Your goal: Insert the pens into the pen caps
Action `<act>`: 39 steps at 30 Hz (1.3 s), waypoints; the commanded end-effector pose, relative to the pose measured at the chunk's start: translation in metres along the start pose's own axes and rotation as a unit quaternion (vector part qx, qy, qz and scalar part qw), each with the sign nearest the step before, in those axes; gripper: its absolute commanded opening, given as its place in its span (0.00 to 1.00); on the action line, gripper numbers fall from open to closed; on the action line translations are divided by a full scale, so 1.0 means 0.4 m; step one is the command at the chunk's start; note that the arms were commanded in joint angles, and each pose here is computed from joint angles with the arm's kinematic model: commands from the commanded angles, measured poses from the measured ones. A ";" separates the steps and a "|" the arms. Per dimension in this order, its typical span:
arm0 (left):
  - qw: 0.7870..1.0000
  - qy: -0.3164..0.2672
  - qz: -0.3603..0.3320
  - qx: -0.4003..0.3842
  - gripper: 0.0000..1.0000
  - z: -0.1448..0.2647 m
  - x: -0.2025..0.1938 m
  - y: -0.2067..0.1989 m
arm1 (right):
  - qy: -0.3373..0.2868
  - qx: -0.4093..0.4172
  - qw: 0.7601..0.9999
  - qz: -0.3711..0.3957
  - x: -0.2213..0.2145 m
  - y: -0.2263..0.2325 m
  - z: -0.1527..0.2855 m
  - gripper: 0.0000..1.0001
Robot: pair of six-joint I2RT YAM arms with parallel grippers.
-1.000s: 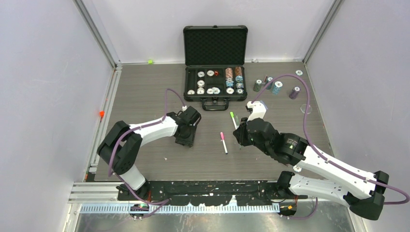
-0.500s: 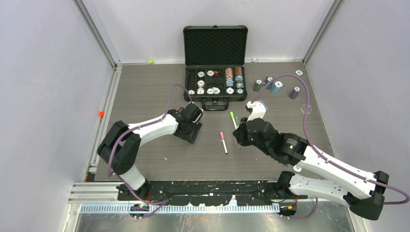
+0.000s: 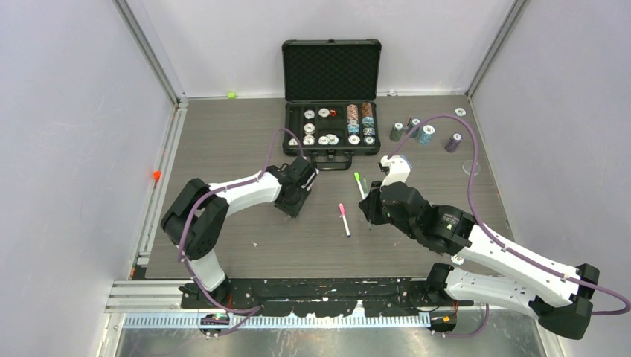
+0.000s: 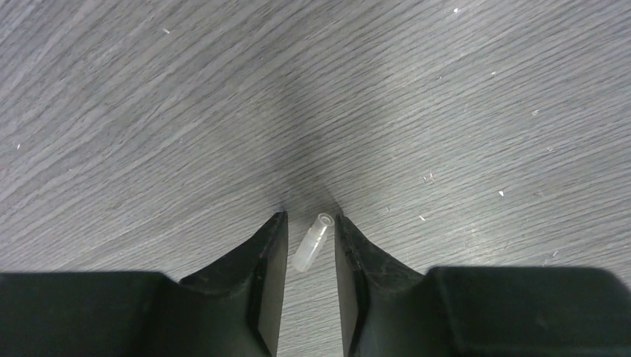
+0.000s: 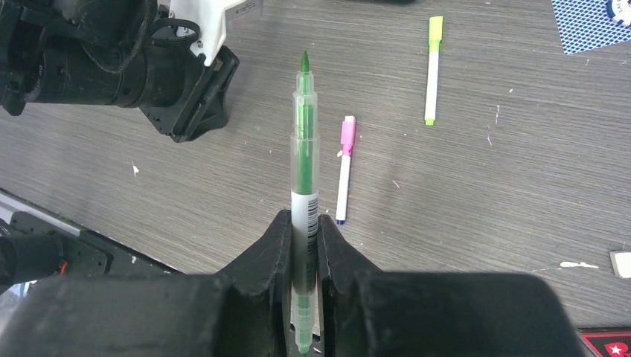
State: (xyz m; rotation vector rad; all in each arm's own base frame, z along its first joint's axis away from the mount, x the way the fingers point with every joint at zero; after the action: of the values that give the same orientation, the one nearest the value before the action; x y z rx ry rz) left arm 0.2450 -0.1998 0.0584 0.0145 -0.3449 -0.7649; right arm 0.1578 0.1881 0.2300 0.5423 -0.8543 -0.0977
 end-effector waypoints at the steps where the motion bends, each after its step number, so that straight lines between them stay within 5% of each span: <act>1: 1.000 0.007 0.005 -0.003 0.28 0.008 0.003 -0.005 | -0.019 0.007 1.000 -0.009 0.021 0.013 0.001 0.01; 9: 0.996 0.021 0.083 -0.011 0.21 0.024 -0.024 -0.027 | -0.019 0.007 1.000 -0.007 0.020 0.016 -0.006 0.00; 15: 0.989 0.015 0.147 -0.016 0.30 0.034 -0.016 -0.042 | -0.011 0.012 1.000 -0.007 0.019 0.030 -0.013 0.00; 19: 0.989 0.011 0.147 -0.008 0.35 0.048 -0.016 -0.034 | -0.011 0.015 1.000 -0.011 0.017 0.030 -0.010 0.00; 39: 0.995 0.019 0.101 0.011 0.32 0.005 -0.006 -0.017 | -0.010 0.014 1.000 -0.014 0.012 0.025 -0.009 0.01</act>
State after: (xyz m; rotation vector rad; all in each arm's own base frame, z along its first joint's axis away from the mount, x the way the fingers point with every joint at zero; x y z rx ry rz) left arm 0.2303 -0.1983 0.0581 0.0030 -0.2913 -0.5405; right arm 0.1588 0.1939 0.2238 0.5343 -0.8297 -0.0892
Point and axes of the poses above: each gripper's point midway between its finger pads, its own z axis back along the fingers, its own y axis along the line the jaws close on, x = y × z, the point moved 4 cm from there along z, back along the fingers, and after that the axes turned 14 degrees about -z, right-handed, at the moved point
